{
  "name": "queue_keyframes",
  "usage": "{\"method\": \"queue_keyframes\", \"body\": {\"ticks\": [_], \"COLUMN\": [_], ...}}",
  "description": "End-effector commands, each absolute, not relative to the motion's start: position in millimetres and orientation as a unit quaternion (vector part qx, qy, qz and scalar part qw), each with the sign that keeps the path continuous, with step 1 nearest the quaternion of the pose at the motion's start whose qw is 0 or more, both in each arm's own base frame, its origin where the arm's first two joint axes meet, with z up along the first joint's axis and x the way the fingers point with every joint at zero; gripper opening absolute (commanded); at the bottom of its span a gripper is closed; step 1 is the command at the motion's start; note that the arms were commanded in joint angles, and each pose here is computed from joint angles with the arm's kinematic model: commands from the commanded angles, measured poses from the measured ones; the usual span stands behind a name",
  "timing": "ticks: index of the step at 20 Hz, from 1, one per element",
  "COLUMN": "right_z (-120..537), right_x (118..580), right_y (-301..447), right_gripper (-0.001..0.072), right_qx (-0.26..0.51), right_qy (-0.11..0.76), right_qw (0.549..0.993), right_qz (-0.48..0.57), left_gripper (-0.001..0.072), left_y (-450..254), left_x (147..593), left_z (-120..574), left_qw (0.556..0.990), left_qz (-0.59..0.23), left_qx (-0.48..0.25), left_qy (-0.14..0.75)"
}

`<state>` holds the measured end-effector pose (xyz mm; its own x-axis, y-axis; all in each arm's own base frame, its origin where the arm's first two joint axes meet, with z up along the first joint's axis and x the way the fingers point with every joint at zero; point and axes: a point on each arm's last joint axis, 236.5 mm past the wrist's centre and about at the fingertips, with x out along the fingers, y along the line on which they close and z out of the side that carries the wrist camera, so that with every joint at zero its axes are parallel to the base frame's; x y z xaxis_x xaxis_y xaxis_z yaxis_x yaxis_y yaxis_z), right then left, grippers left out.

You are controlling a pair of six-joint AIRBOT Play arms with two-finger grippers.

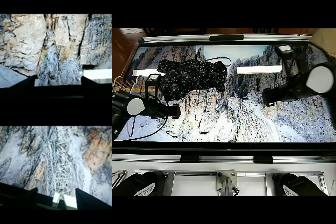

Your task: Fold the shirts.

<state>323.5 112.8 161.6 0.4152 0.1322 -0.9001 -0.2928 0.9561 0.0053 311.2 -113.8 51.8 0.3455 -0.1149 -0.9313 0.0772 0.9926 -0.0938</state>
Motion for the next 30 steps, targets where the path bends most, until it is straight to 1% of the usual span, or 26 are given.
{"method": "queue_keyframes", "body": {"ticks": [1, 2, 4, 6, 8, 10, 12, 14, 16, 19, 21, 22, 23, 24, 25, 27, 29, 30], "right_z": [193, 195, 195, 191, 187, 183, 180, 178, 170, 148, 133, 127, 123, 121, 120, 120, 124, 128], "right_x": [313, 313, 318, 325, 327, 328, 335, 346, 353, 359, 363, 363, 363, 363, 363, 362, 357, 354], "right_y": [96, 96, 101, 113, 130, 139, 140, 143, 145, 147, 153, 158, 163, 166, 168, 168, 171, 171], "right_gripper": [0.0582, 0.0582, 0.0582, 0.0582, 0.0582, 0.0582, 0.0582, 0.0582, 0.0582, 0.0582, 0.0582, 0.0582, 0.0582, 0.0582, 0.0582, 0.0582, 0.0582, 0.0582], "right_qx": [-0.09, -0.084, -0.058, -0.028, 0.0, 0.013, 0.015, 0.02, 0.02, 0.015, 0.016, 0.02, 0.022, 0.021, 0.02, 0.02, 0.027, 0.028], "right_qy": [0.488, 0.485, 0.478, 0.468, 0.465, 0.462, 0.452, 0.433, 0.432, 0.458, 0.476, 0.484, 0.49, 0.492, 0.492, 0.493, 0.495, 0.492], "right_qw": [0.861, 0.863, 0.87, 0.876, 0.875, 0.874, 0.879, 0.888, 0.889, 0.877, 0.867, 0.861, 0.856, 0.853, 0.853, 0.852, 0.849, 0.851], "right_qz": [0.112, 0.11, 0.106, 0.114, 0.138, 0.15, 0.15, 0.151, 0.15, 0.145, 0.147, 0.153, 0.162, 0.17, 0.174, 0.175, 0.183, 0.184], "left_gripper": [0.0674, 0.0674, 0.0677, 0.0678, 0.0678, 0.0678, 0.0678, 0.0678, 0.0678, 0.0677, 0.0672, 0.0588, 0.0357, 0.0109, 0.0055, 0.0053, 0.0053, 0.0053], "left_y": [-136, -133, -120, -106, -99, -105, -121, -135, -137, -135, -135, -134, -133, -133, -134, -138, -151, -161], "left_x": [327, 345, 385, 442, 502, 551, 584, 599, 601, 596, 600, 603, 606, 607, 608, 610, 610, 605], "left_z": [57, 60, 62, 61, 56, 37, 5, -31, -63, -85, -91, -91, -90, -88, -81, -52, 11, 51], "left_qw": [0.834, 0.847, 0.855, 0.866, 0.876, 0.875, 0.864, 0.851, 0.839, 0.827, 0.829, 0.833, 0.836, 0.838, 0.84, 0.851, 0.874, 0.888], "left_qz": [-0.099, -0.094, -0.072, -0.065, -0.058, -0.059, -0.072, -0.083, -0.08, -0.076, -0.074, -0.073, -0.072, -0.073, -0.074, -0.082, -0.103, -0.124], "left_qx": [-0.036, -0.041, -0.054, -0.04, -0.043, -0.065, -0.102, -0.127, -0.13, -0.129, -0.129, -0.131, -0.132, -0.132, -0.133, -0.134, -0.126, -0.11], "left_qy": [0.541, 0.522, 0.51, 0.494, 0.477, 0.477, 0.487, 0.504, 0.523, 0.542, 0.538, 0.533, 0.528, 0.525, 0.52, 0.502, 0.458, 0.429]}}
